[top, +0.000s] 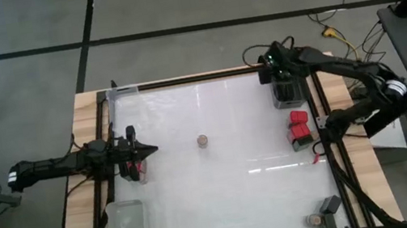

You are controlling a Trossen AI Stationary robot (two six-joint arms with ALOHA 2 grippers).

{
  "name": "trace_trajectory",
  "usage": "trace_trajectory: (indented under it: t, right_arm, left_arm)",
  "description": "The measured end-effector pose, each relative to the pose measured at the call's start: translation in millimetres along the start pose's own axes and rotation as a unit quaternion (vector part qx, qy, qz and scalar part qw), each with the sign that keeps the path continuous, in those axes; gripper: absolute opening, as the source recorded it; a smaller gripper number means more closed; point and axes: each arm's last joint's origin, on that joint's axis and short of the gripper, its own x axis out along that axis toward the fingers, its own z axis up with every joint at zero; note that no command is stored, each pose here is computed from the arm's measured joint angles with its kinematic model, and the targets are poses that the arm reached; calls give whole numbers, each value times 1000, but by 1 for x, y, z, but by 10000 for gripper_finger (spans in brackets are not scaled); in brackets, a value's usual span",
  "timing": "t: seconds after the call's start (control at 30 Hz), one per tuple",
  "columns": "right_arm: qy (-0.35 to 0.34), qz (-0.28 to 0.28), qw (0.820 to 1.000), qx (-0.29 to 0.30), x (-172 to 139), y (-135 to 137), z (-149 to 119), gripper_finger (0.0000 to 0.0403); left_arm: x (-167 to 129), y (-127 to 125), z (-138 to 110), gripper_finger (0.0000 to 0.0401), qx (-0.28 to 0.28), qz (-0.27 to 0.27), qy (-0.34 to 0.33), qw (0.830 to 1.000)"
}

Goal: Sort spices by type
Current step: Adjust the black seasoning cans in the black bin

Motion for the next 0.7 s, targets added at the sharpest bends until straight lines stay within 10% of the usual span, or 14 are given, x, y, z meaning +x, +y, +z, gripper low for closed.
trace_trajectory:
  t: [0.47, 0.7]
  right_arm:
    - [98, -14, 995, 14, 25, -13, 29, 146]
    - [133, -41, 990, 26, 26, -22, 23, 151]
  left_arm:
    - [0, 0, 0, 0, 0, 0, 0, 1000]
    - [0, 0, 0, 0, 0, 0, 0, 1000]
